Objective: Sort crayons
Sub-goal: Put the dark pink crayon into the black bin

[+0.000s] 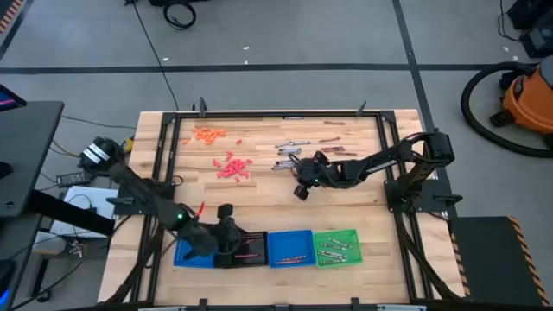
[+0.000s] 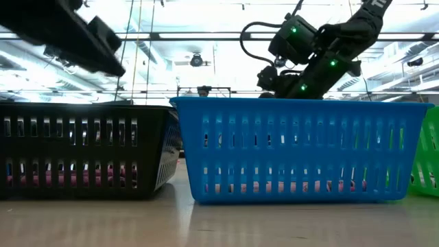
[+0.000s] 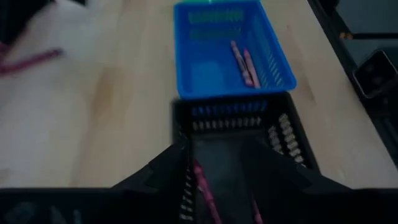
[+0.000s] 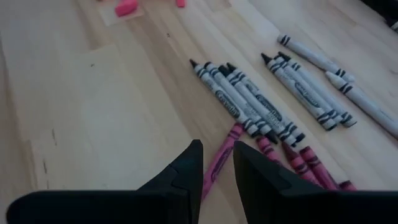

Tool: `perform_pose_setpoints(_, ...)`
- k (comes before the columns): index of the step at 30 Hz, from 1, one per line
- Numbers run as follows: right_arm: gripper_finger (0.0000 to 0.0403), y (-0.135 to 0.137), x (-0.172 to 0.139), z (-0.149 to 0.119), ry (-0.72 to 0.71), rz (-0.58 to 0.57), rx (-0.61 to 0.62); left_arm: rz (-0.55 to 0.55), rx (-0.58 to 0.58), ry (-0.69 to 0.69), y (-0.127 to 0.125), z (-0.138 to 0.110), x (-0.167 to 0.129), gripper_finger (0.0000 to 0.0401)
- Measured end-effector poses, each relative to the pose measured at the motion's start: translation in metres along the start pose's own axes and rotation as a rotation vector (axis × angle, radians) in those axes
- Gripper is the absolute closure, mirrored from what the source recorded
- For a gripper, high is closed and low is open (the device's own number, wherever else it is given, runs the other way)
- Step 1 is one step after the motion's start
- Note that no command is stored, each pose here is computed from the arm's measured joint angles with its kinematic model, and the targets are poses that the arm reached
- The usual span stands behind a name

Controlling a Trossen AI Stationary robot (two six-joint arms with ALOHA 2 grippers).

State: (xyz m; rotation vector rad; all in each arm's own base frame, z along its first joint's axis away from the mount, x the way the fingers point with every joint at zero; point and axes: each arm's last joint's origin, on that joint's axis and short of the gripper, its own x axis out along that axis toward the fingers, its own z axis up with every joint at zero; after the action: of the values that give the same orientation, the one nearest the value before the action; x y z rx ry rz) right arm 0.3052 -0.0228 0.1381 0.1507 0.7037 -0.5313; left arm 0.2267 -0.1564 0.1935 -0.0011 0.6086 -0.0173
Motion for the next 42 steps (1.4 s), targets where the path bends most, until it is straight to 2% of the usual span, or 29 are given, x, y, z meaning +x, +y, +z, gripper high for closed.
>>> perform_pose_setpoints(5, 0.0306, 0.003, 0.017, -0.01, 0.016, -0.006, -0.004, 0.038, 0.016, -0.052, 0.012, 0.012, -0.01, 0.0232)
perform_pose_setpoints(12, 0.0306, 0.005, 0.033, -0.021, 0.045, -0.073, 0.007, 0.089, -0.006, -0.043, 0.032, 0.02, -0.02, 0.0232)
perform_pose_setpoints(18, 0.0306, 0.006, 0.039, -0.026, 0.045, -0.073, 0.042, 0.112, 0.009, -0.04, 0.041, 0.023, -0.026, 0.0232)
perform_pose_setpoints(23, 0.0313, 0.008, 0.04, -0.03, 0.07, -0.054, 0.056, 0.118, 0.043, -0.031, 0.043, 0.023, -0.025, 0.0232)
perform_pose_setpoints(33, 0.0369, 0.008, 0.039, -0.03, 0.093, -0.014, 0.041, 0.13, 0.09, 0.001, 0.045, 0.02, -0.025, 0.0232)
perform_pose_setpoints(42, 0.0371, 0.005, 0.038, -0.028, 0.096, 0.003, 0.031, 0.143, 0.078, 0.023, 0.047, 0.018, -0.025, 0.0232)
